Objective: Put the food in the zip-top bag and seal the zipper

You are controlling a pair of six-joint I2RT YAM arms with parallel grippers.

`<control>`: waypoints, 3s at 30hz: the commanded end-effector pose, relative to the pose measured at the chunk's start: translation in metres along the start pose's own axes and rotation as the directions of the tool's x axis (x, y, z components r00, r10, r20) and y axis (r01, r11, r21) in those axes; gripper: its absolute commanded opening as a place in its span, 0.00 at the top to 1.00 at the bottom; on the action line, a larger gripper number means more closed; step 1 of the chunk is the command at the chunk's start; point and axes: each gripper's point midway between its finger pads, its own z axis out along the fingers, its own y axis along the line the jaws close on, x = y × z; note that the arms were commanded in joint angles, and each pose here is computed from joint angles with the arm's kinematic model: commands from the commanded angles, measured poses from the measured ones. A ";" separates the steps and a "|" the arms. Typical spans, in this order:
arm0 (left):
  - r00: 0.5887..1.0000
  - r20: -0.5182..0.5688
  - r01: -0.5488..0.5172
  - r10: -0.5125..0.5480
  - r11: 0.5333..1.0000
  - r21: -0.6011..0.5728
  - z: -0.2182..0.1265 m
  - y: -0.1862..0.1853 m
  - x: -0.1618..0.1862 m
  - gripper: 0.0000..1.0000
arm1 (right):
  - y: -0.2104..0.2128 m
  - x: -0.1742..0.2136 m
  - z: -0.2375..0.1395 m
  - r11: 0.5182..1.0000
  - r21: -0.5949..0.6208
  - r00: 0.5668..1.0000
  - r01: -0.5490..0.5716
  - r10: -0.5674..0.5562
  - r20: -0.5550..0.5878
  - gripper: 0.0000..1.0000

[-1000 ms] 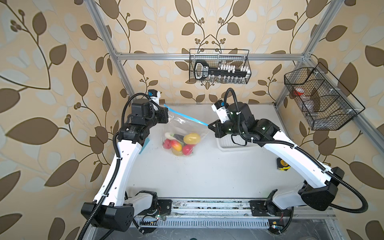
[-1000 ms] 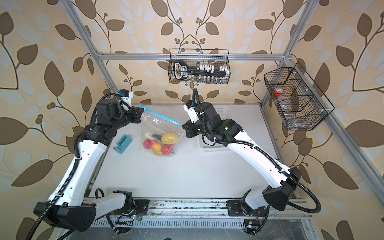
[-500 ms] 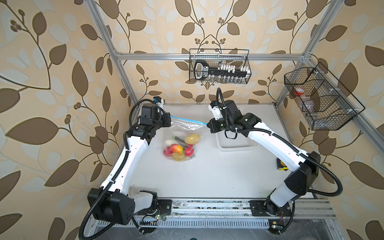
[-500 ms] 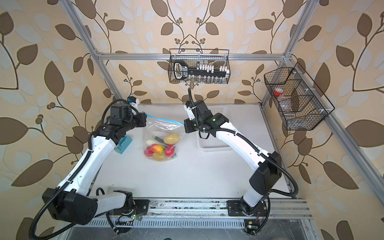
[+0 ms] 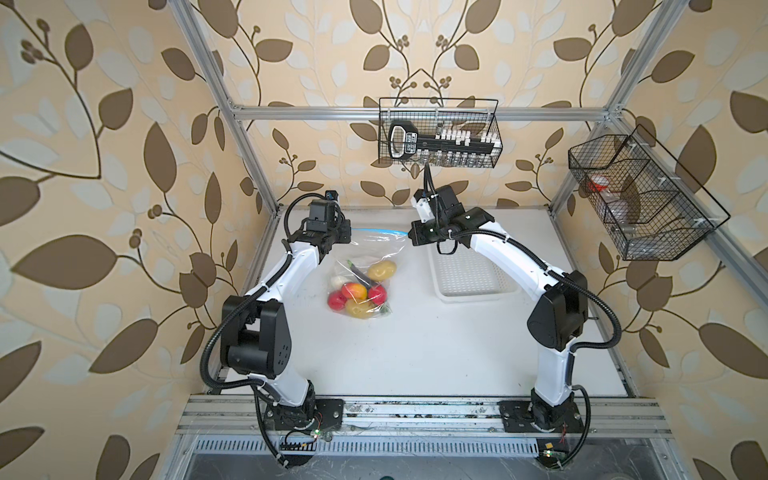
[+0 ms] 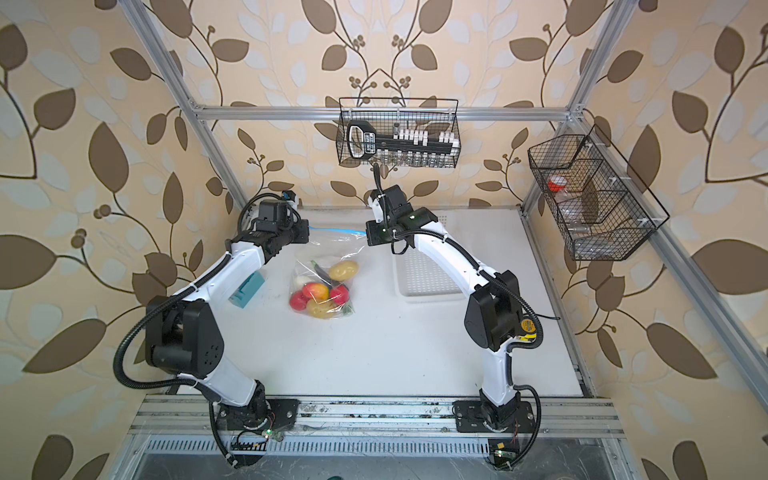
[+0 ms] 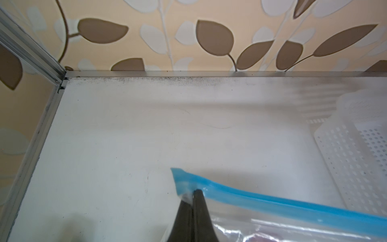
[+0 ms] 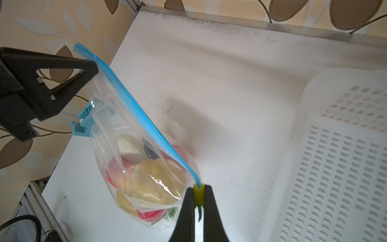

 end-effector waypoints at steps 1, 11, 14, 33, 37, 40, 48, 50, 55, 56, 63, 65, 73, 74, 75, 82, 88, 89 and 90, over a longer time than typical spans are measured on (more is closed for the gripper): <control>0.994 0.106 0.005 0.006 0.995 -0.104 0.010 0.028 -0.039 1.00 | -0.021 -0.011 0.012 0.999 0.049 1.000 -0.002 0.002 0.011 1.00; 0.997 0.072 0.017 -0.008 0.993 -0.119 0.079 0.049 -0.030 1.00 | -0.054 -0.032 0.062 0.997 0.078 1.000 -0.017 0.015 0.025 1.00; 0.997 0.076 0.004 0.005 0.994 -0.112 0.091 0.050 -0.029 1.00 | -0.066 -0.036 0.075 0.995 0.103 0.999 -0.008 0.004 0.038 1.00; 0.997 0.050 0.071 -0.065 0.991 -0.117 0.135 0.063 -0.010 0.45 | -0.074 -0.055 0.127 0.998 -0.012 0.989 -0.069 0.070 0.130 0.69; 0.996 0.062 0.075 -0.068 0.991 -0.115 0.133 0.064 -0.015 0.22 | -0.070 -0.063 0.125 0.997 -0.039 0.985 -0.071 0.076 0.152 0.51; 0.995 0.075 0.077 -0.069 0.991 -0.113 0.129 0.063 -0.020 0.02 | -0.066 -0.068 0.120 0.996 -0.053 0.983 -0.066 0.074 0.165 0.42; 0.987 0.127 0.113 -0.095 0.984 -0.139 0.110 0.070 -0.036 0.01 | -0.057 -0.086 0.091 0.998 -0.055 0.975 -0.040 0.051 0.216 0.00; 0.984 0.144 0.127 -0.106 0.981 -0.145 0.104 0.072 -0.036 0.01 | -0.058 -0.090 0.081 0.999 -0.007 0.972 -0.031 0.032 0.235 0.00; 0.983 0.142 0.133 -0.112 0.981 -0.141 0.092 0.071 -0.033 0.01 | -0.063 -0.100 0.046 0.995 0.095 0.955 -0.027 -0.002 0.298 0.00; 0.984 0.140 0.128 -0.108 0.981 -0.144 0.089 0.071 -0.033 0.01 | -0.064 -0.100 0.040 0.994 0.105 0.950 -0.032 -0.002 0.311 0.00; 0.976 0.198 0.111 -0.091 0.990 -0.090 0.053 0.061 -0.034 0.01 | -0.077 -0.096 -0.003 0.978 0.202 0.929 -0.047 -0.031 0.370 0.00; 0.970 0.229 0.103 -0.084 0.992 -0.073 0.043 0.058 -0.032 0.01 | -0.083 -0.090 -0.008 0.973 0.225 0.934 -0.049 -0.035 0.357 0.00; 0.972 0.229 0.079 -0.048 0.988 -0.129 0.026 0.067 -0.012 0.01 | -0.106 -0.063 -0.052 0.940 0.330 0.911 -0.083 -0.062 0.407 0.00; 0.970 0.237 0.098 -0.063 0.985 -0.139 0.024 0.070 -0.009 0.01 | -0.108 -0.060 -0.057 0.934 0.348 0.909 -0.081 -0.074 0.410 0.00; 0.967 0.245 0.112 -0.077 0.985 -0.133 0.022 0.071 -0.007 0.01 | -0.112 -0.057 -0.064 0.925 0.371 0.905 -0.086 -0.084 0.418 0.00; 0.965 0.249 0.106 -0.076 0.988 -0.109 0.008 0.067 0.010 0.01 | -0.136 -0.031 -0.101 0.858 0.502 0.883 -0.113 -0.144 0.446 0.00; 0.956 0.290 0.094 -0.049 0.985 -0.145 -0.012 0.075 0.035 0.01 | -0.136 0.001 -0.124 0.877 0.459 0.857 -0.144 -0.122 0.501 0.00; 0.957 0.286 0.089 -0.042 0.984 -0.153 -0.014 0.076 0.039 0.01 | -0.138 0.006 -0.127 0.874 0.460 0.846 -0.156 -0.122 0.519 0.00; 0.959 0.280 0.085 -0.036 0.983 -0.164 -0.015 0.078 0.044 0.01 | -0.140 0.010 -0.132 0.870 0.464 0.833 -0.165 -0.129 0.539 0.00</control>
